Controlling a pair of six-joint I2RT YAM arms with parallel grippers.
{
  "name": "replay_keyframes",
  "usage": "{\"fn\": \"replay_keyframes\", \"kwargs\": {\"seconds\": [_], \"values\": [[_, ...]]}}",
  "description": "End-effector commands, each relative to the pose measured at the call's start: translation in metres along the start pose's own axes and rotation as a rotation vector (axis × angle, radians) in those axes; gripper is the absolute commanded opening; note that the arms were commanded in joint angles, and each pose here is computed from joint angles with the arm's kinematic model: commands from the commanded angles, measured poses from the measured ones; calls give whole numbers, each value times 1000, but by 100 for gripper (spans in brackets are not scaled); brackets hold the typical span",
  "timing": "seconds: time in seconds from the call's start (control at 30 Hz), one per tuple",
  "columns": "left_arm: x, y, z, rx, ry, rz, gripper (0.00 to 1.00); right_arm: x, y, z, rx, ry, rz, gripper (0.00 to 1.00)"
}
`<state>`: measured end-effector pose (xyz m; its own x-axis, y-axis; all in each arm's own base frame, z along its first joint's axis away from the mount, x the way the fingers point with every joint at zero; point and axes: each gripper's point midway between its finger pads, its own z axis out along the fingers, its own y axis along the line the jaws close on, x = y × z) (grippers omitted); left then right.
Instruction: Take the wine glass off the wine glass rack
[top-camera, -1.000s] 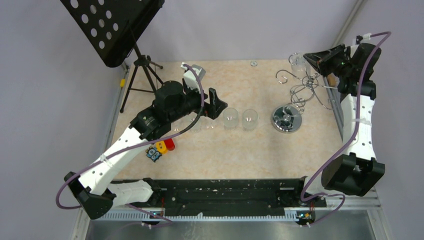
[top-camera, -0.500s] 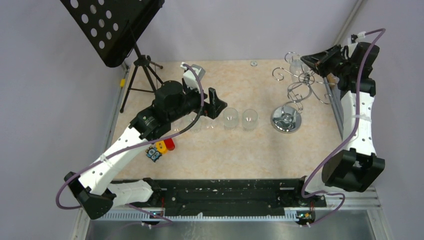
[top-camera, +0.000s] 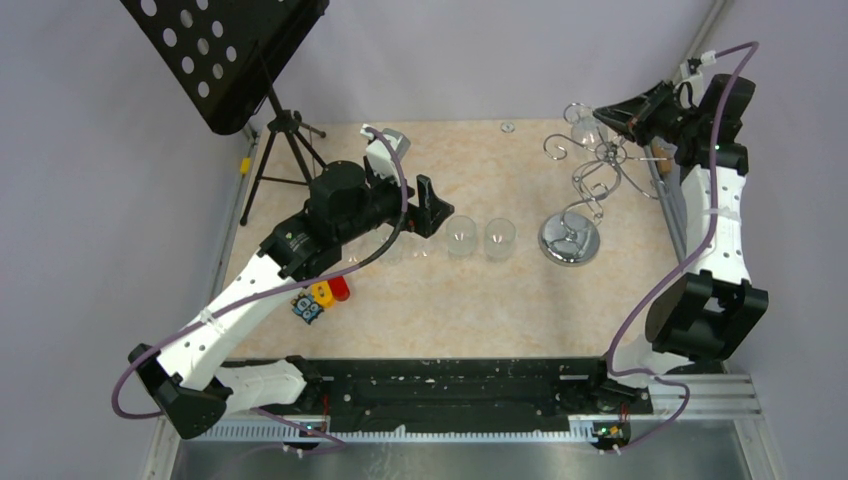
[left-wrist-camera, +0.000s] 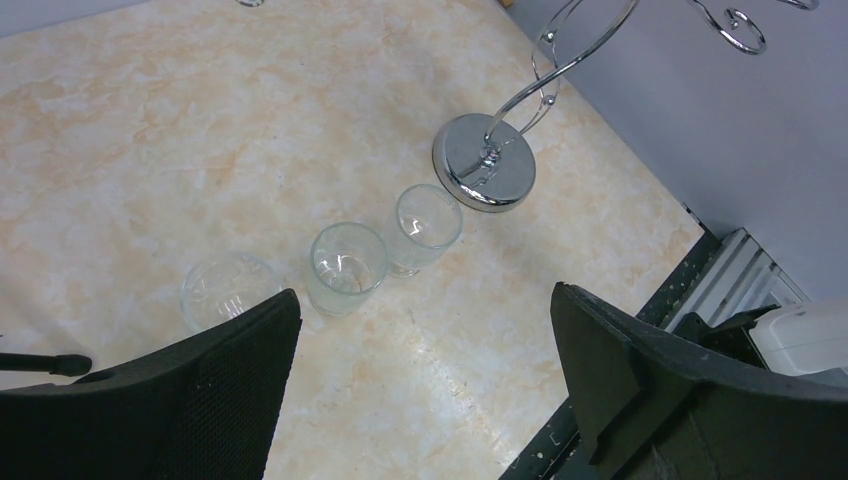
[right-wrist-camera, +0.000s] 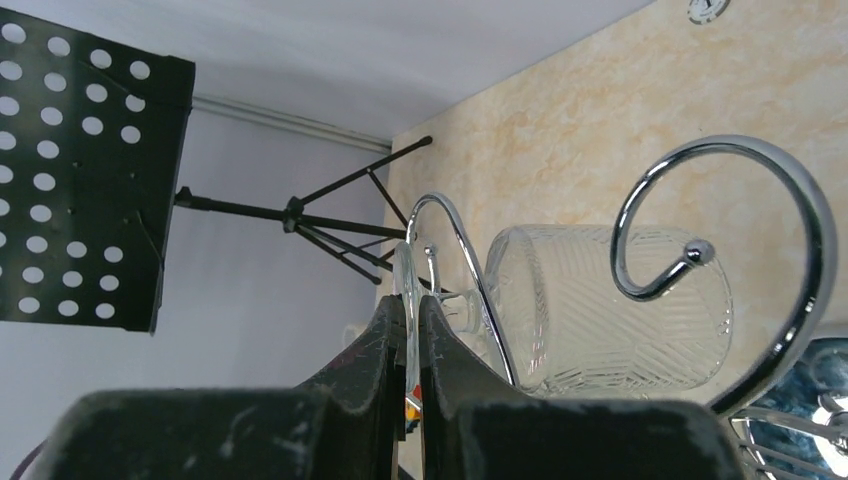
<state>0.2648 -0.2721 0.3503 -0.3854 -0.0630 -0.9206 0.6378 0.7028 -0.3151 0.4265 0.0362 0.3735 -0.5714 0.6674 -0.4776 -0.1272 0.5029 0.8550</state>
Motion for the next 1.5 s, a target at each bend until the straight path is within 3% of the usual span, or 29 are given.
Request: {"fn": "replay_keyframes", "kwargs": {"seconds": [0.0,0.67,1.47], "values": [[-16,-3,-3,9,-51,-7,99,-14,50,-11,-169,6,-192,0],[-15,-6,3,28,-33,-28,99,0,28,3,-215,128,-237,0],[-20,-17,13,83,-29,-48,99,24,38,10,-280,228,-370,0]]}}
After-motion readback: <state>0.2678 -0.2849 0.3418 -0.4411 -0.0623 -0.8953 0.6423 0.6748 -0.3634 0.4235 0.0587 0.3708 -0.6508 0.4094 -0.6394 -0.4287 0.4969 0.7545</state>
